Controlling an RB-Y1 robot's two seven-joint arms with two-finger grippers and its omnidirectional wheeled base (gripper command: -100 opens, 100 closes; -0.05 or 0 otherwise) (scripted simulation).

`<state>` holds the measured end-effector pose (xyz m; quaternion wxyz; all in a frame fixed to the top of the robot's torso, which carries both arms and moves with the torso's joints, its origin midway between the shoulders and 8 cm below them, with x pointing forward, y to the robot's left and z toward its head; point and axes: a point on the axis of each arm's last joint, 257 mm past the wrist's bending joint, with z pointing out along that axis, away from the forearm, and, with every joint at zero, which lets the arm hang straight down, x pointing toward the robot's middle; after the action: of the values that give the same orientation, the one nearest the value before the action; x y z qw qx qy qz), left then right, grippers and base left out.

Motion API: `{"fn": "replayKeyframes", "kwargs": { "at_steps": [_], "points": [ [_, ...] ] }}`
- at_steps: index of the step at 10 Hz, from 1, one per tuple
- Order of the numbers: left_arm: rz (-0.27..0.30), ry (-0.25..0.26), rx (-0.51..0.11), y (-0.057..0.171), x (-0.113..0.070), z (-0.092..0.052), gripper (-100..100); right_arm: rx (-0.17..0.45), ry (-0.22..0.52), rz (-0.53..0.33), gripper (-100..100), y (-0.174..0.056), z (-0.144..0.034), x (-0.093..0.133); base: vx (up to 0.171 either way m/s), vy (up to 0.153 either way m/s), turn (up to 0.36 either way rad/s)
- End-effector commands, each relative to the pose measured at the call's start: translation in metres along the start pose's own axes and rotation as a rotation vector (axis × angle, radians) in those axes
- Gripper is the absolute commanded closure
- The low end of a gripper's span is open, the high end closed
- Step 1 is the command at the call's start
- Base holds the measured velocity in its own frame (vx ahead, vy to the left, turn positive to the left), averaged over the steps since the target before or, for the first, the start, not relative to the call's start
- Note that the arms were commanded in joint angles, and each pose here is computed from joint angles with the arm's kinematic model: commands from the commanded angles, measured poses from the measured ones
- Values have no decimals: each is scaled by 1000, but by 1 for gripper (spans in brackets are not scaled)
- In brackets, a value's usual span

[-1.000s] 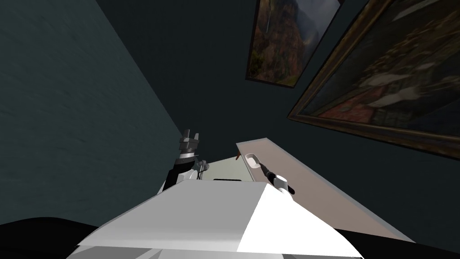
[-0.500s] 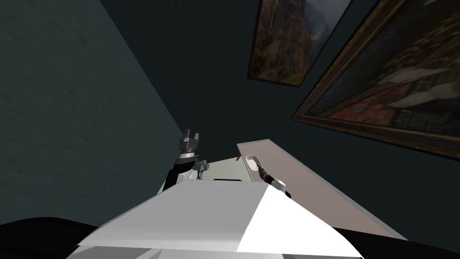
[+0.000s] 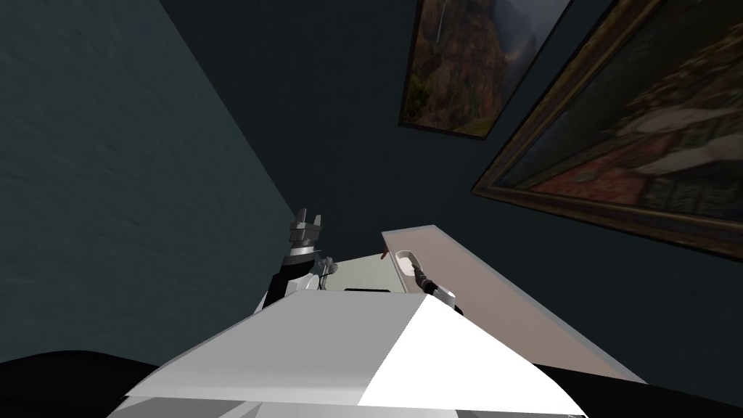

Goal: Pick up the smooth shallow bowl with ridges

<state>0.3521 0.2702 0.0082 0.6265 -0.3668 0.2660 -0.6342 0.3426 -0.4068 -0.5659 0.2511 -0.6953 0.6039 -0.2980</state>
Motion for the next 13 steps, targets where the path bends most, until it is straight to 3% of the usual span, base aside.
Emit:
{"fn": "replayKeyframes", "kwargs": {
  "at_steps": [1,8,9,10,13],
  "points": [
    [0,0,0,0,0,0,0,1,5,-2,-100,-4,6,-12,-41,-109,24],
    [0,0,0,0,0,0,0,-10,10,10,-100,-13,23,-63,-15,-81,22],
    [0,0,0,0,0,0,0,-6,10,15,-100,-12,21,-57,-6,-42,13],
    [0,0,0,0,0,0,0,-7,11,11,100,-12,22,-58,-1,-8,-1],
    [0,0,0,0,0,0,0,-7,11,9,100,-12,22,-58,0,0,0]
  ]
}}
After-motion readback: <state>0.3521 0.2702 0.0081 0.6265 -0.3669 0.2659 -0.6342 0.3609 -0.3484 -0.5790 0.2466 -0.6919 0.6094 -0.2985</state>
